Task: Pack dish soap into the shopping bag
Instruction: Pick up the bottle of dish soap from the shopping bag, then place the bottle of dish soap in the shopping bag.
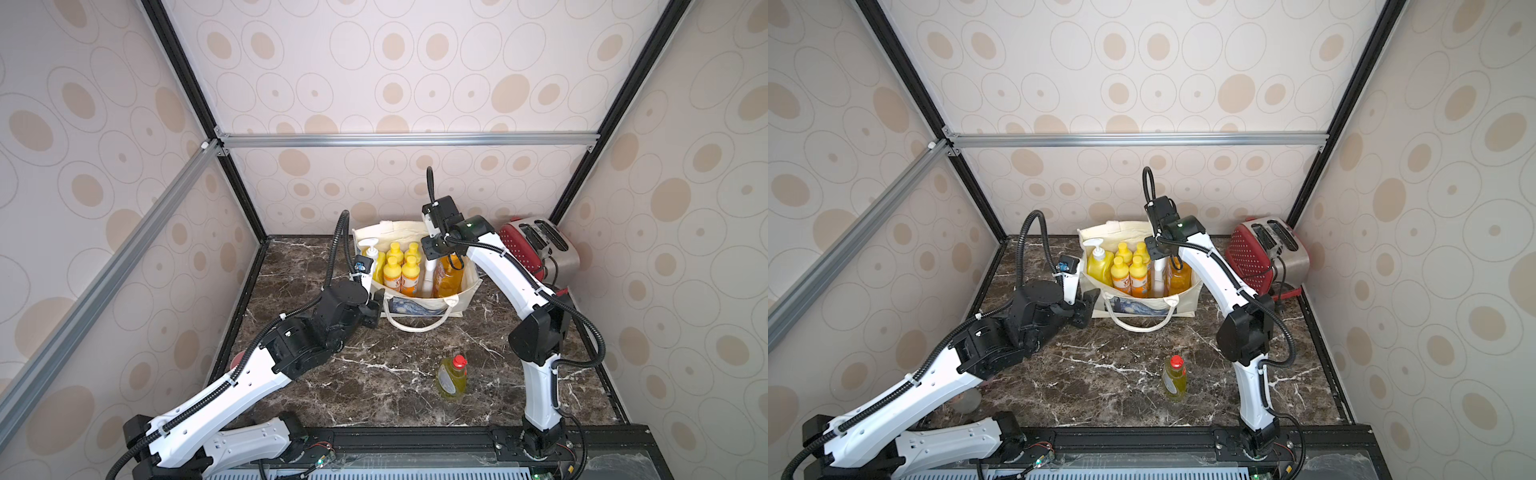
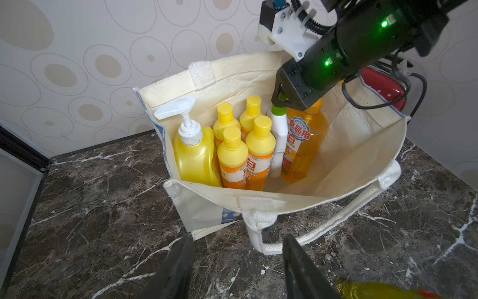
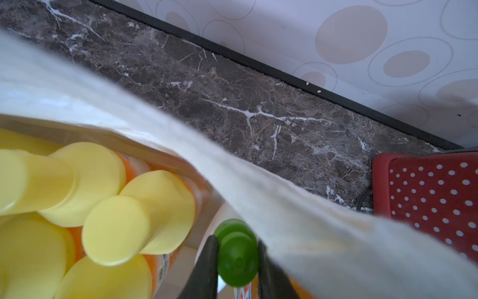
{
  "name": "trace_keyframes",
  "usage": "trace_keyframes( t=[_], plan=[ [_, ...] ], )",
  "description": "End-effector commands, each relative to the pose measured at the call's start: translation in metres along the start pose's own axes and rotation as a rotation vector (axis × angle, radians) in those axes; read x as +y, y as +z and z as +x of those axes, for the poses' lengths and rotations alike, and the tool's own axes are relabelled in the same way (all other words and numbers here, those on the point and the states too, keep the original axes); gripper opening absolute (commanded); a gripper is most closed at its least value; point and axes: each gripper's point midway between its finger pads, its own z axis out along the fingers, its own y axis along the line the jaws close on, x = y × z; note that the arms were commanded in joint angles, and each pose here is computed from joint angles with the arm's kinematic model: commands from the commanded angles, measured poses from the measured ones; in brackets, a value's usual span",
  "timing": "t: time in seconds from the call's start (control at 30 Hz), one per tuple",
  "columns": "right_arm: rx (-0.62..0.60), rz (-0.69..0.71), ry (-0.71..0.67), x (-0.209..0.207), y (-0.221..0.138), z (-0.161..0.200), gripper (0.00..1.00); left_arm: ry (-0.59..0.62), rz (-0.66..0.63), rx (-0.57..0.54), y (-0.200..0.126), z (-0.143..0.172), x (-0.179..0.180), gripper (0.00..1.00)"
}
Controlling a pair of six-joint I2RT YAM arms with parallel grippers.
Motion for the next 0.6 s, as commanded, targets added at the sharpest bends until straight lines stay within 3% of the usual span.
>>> trace_keyframes(
  t=[0.0,0.4,0.57],
  plan=[
    [-0.135,0.033,0.044,-0.014,-0.013,-0.037,0.1,0.012,-0.02,0.009,-0.002,0.003,0.007,0.54],
    [-0.034,0.007,0.045,-0.004,0.027,0.007,0.12,0.01,-0.015,0.016,0.0,0.006,0.005,0.54],
    [0.001,0.005,0.042,-0.003,0.032,0.022,0.21,0.007,-0.007,0.017,0.001,0.006,0.003,0.54]
  ],
)
